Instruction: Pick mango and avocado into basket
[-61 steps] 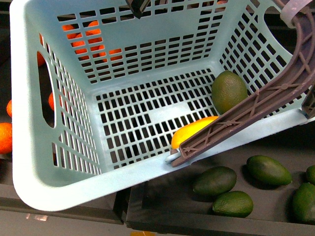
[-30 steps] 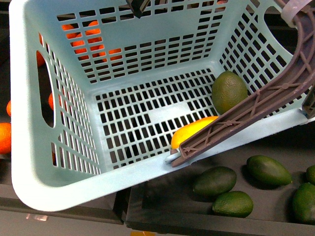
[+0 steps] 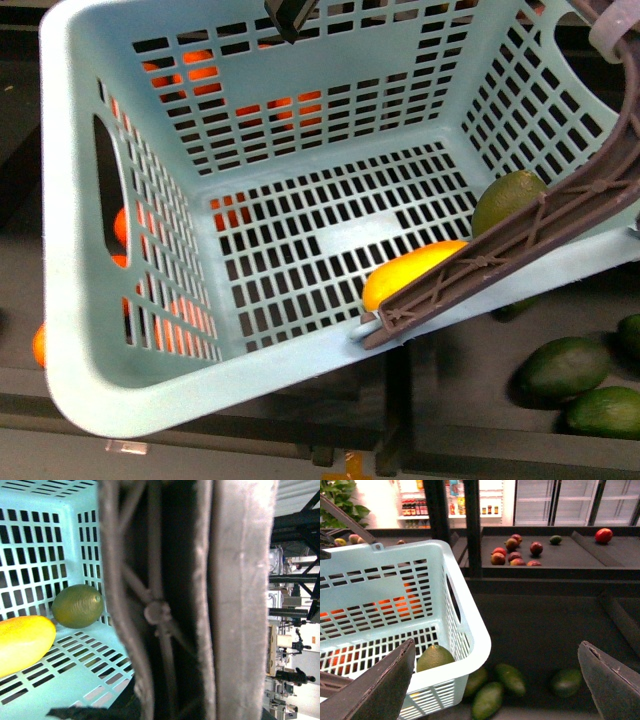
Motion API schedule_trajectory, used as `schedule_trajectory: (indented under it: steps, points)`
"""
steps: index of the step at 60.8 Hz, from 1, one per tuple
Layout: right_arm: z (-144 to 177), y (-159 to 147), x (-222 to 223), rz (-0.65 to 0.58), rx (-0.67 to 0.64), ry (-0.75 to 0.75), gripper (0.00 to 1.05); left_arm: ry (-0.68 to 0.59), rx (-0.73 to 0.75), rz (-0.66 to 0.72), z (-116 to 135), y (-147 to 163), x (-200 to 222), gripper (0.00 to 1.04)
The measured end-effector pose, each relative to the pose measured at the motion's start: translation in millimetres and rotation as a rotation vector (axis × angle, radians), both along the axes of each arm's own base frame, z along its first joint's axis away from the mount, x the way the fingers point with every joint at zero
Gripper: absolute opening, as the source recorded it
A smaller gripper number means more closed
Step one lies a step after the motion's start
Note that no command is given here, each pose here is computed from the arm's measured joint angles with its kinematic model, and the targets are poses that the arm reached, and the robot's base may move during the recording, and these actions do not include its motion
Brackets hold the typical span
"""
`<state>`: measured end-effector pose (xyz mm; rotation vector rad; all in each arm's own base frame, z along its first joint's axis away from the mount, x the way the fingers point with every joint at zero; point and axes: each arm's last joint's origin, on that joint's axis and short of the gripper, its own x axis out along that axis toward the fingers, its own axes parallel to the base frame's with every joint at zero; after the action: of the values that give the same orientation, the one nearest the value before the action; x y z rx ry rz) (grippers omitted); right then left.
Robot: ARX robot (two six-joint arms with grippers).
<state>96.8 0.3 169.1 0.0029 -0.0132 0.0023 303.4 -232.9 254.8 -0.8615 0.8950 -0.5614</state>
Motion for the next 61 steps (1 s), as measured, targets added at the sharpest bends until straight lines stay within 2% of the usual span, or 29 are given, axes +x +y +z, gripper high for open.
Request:
schedule_trajectory:
  steps: [61]
  points:
    - [-0.1,0.0,0.0,-0.001,0.0,0.001,0.96,-0.009,0.01,0.006,-0.5,1.7,1.5,0.14]
